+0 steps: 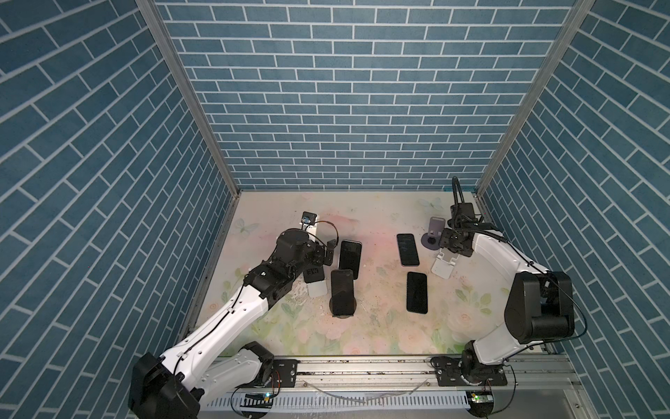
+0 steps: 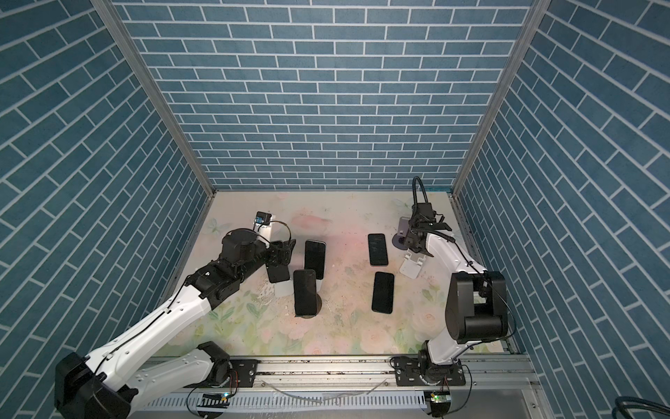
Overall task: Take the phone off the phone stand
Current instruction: 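Lower the white stand beside the grey stand and open the right gripper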
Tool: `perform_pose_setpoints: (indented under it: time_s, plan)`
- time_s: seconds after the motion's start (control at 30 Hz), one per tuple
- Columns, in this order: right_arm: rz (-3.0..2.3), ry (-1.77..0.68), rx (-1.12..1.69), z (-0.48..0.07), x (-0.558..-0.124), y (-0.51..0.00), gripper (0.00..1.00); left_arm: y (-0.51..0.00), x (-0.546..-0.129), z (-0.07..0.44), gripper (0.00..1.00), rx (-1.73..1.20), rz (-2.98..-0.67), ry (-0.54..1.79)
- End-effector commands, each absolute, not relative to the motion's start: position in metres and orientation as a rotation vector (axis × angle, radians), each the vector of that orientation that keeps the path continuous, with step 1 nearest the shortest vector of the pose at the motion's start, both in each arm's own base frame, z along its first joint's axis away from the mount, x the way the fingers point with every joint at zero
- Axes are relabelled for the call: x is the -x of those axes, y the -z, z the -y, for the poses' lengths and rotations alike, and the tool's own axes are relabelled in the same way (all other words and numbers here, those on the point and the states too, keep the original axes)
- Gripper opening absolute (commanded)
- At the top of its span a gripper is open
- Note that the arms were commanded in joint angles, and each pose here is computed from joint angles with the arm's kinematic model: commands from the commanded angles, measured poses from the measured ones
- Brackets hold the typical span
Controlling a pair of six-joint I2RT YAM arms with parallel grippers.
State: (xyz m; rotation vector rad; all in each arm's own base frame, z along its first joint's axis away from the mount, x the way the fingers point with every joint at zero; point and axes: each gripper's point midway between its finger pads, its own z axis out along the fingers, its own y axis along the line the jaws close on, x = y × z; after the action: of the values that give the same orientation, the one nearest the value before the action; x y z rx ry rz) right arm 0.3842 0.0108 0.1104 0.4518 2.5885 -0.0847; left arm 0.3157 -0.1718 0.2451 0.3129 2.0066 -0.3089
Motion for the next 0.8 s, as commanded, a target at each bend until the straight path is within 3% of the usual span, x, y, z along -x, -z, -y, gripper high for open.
perform_pose_setpoints:
  time_s: [0.0,0.4,0.77]
  plan:
    - [-2.590,0.145,-0.445,-0.003,-0.382,-0.100,0.35,-0.251,-0.318,0.169,1.00,-0.298,-2.003,0.297]
    - [-2.612,0.157,-0.490,0.000,-0.368,-0.085,0.41,-0.258,-0.320,0.172,0.99,-0.284,-1.967,0.321]
    - [-2.584,0.164,-0.491,0.002,-0.365,-0.104,0.86,-0.257,-0.323,0.164,1.00,-0.253,-1.974,0.273]
